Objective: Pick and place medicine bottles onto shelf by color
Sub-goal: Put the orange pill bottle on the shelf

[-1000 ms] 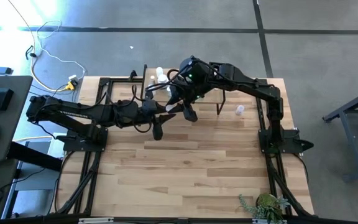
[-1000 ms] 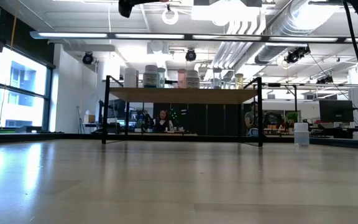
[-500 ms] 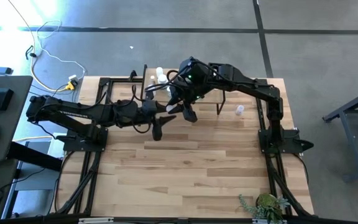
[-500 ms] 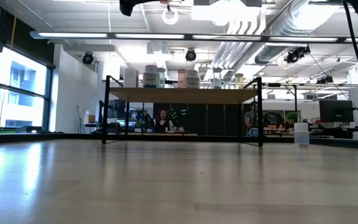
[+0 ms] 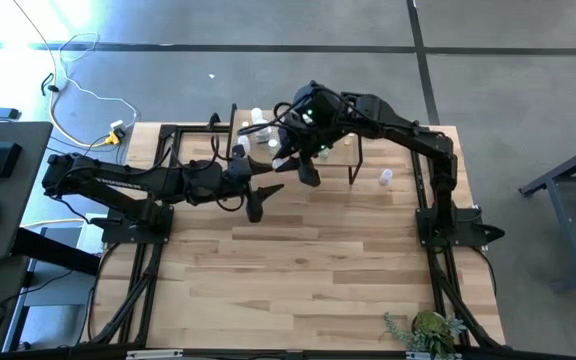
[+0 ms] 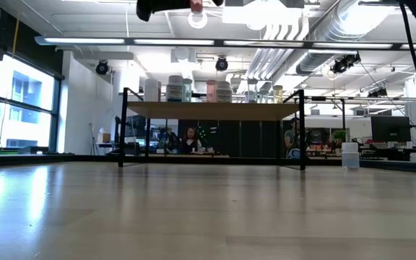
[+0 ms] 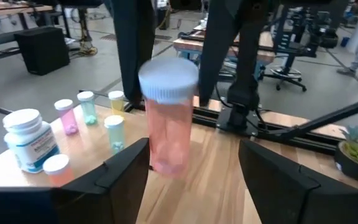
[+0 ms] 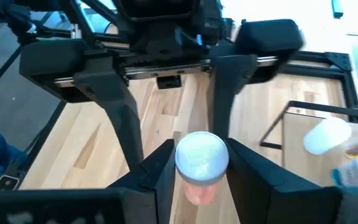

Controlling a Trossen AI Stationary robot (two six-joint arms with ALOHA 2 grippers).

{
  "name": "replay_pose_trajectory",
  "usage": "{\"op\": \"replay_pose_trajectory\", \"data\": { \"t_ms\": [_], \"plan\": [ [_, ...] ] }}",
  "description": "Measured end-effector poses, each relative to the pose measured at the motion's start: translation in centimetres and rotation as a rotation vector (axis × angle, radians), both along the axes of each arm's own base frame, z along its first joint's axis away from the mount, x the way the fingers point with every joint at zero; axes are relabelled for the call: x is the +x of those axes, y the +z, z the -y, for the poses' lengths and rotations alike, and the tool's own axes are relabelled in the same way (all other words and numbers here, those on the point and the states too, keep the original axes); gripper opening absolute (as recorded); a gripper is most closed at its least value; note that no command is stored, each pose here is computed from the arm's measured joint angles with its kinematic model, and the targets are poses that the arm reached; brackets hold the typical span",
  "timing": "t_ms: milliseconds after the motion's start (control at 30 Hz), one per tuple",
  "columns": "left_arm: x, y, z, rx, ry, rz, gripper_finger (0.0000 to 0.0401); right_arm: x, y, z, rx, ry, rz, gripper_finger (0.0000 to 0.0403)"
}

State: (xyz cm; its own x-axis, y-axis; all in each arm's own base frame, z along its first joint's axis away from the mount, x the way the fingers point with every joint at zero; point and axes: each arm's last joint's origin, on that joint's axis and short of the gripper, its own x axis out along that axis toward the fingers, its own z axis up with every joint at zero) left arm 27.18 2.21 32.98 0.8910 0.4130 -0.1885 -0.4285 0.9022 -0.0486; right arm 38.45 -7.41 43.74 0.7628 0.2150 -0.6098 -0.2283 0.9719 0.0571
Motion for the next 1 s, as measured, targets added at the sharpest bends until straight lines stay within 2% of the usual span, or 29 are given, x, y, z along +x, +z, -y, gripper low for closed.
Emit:
{"op": "replay_pose_trajectory", "data": {
  "t_ms": [300,633,1000],
  "plan": [
    [-0.3,0.0,-2.0,0.005,0.093,0.000,0.0230,-3.1,2.0,3.3,-0.069,-0.063,0.048,0.0117],
    [-0.6,0.0,-4.0,0.005,0.168,0.002,0.0230,-8.3,4.9,7.7,-0.133,-0.218,0.126,0.0117],
    [-1.0,0.0,-5.4,0.006,0.222,-0.001,0.0229,-14.4,7.9,10.1,-0.185,-0.370,0.213,0.0117]
  ]
}}
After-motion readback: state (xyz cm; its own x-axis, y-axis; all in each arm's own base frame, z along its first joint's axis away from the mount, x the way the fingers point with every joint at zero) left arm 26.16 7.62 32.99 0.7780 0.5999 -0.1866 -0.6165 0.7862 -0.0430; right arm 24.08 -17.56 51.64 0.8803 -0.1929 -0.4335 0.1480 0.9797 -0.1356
